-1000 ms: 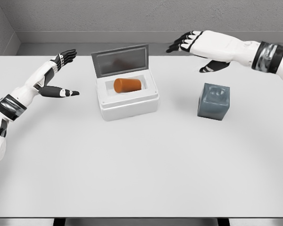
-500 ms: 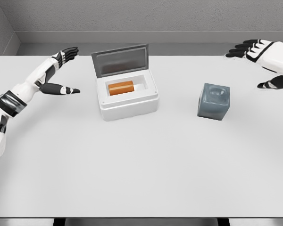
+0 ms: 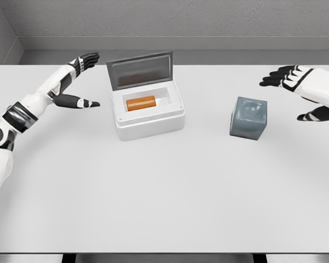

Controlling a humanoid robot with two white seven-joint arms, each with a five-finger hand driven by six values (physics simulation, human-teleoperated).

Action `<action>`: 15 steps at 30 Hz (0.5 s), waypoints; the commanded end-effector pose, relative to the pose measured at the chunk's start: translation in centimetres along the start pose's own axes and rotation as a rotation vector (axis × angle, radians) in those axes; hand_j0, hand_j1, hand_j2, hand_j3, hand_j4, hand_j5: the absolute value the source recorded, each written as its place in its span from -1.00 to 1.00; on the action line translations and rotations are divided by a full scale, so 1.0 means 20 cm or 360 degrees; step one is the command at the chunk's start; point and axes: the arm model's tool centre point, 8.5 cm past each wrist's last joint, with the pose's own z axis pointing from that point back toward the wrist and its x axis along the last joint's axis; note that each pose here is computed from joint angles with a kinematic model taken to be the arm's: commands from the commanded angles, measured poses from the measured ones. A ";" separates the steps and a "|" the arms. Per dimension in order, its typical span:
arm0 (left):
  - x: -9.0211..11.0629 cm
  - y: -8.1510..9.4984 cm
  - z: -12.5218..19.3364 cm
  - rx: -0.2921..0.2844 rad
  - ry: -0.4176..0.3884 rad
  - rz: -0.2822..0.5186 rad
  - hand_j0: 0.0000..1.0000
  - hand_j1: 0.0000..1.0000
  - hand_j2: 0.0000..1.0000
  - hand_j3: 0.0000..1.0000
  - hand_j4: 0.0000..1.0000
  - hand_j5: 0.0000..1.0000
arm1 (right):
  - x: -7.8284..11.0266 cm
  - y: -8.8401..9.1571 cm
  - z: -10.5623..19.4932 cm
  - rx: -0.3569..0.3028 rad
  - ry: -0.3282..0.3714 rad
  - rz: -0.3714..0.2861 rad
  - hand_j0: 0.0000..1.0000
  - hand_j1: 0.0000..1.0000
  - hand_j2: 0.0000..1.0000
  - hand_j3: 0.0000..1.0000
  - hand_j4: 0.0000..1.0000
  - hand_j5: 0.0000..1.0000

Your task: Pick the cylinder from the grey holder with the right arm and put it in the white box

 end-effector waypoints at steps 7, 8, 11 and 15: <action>0.02 -0.06 -0.09 -0.0099 -0.0013 -0.0003 1.00 1.00 1.00 1.00 1.00 1.00 | 0.04 0.05 -0.04 -0.0017 -0.0052 -0.0062 1.00 1.00 1.00 1.00 1.00 1.00; 0.02 -0.06 -0.09 -0.0100 -0.0012 -0.0005 1.00 1.00 1.00 1.00 1.00 1.00 | 0.04 0.05 -0.04 -0.0017 -0.0054 -0.0060 1.00 1.00 1.00 1.00 1.00 1.00; 0.01 -0.08 -0.10 -0.0145 0.0024 -0.0047 1.00 1.00 1.00 1.00 1.00 1.00 | 0.05 0.08 -0.04 -0.0007 -0.0060 -0.0082 1.00 1.00 1.00 1.00 1.00 1.00; 0.01 -0.07 -0.08 -0.0150 0.0041 -0.0060 1.00 1.00 1.00 1.00 1.00 1.00 | 0.05 0.09 -0.04 -0.0004 -0.0061 -0.0089 1.00 1.00 1.00 1.00 1.00 1.00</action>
